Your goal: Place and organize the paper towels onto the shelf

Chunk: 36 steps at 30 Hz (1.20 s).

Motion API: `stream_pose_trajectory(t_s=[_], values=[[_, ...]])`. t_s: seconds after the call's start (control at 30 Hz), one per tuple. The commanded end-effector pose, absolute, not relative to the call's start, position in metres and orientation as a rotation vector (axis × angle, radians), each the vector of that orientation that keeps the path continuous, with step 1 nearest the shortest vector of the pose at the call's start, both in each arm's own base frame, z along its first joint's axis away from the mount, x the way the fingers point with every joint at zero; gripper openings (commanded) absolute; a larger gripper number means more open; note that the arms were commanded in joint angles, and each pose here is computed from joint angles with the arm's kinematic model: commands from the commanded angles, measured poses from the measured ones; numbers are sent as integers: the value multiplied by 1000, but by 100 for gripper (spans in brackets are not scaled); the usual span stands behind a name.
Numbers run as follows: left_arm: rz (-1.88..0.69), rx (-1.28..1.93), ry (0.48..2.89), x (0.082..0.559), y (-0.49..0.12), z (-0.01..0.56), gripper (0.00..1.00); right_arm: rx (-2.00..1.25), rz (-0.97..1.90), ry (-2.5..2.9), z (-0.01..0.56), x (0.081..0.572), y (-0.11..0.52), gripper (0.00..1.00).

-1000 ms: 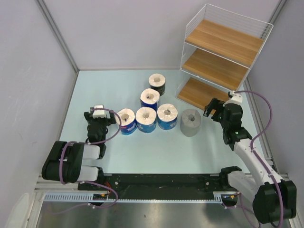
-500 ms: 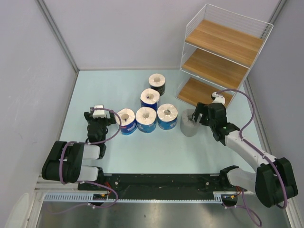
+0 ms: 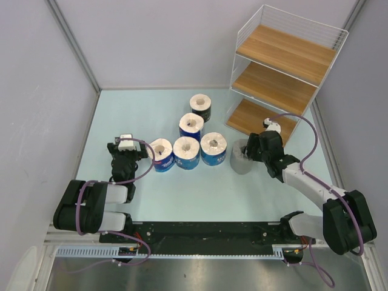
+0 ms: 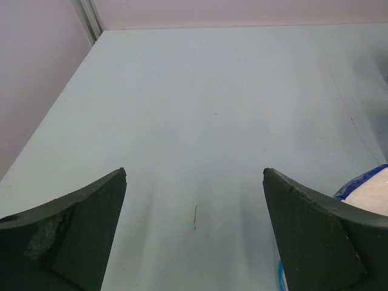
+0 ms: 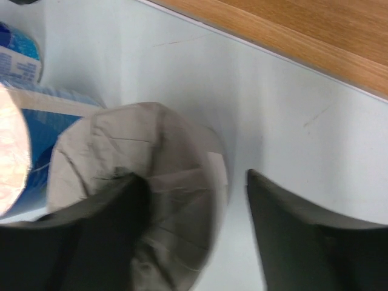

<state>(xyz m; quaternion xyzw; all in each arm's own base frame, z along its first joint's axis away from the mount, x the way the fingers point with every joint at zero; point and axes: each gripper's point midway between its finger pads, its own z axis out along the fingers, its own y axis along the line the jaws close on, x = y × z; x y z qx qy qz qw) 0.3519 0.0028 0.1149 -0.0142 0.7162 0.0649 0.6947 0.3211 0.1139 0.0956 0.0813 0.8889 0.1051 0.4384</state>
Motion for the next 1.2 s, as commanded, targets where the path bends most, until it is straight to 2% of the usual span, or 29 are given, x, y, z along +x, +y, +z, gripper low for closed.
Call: stream_pose_trajectory(t_s=[0.0, 0.07, 0.17, 0.2, 0.97, 1.17], values=[[103, -30, 1546, 357, -3, 131, 100, 167, 263, 2195, 110, 331, 121, 62], [103, -30, 1546, 357, -3, 131, 100, 162, 269, 2183, 118, 331, 122, 50], [103, -30, 1546, 357, -3, 131, 100, 152, 303, 2125, 141, 331, 125, 38], [103, -30, 1546, 357, -3, 131, 100, 150, 311, 2106, 149, 331, 126, 37], [103, -30, 1546, 357, -3, 131, 100, 216, 261, 1594, 395, 321, 83, 36], [103, -30, 1544, 357, -3, 132, 100, 233, 189, 1561, 417, 332, 75, 35]])
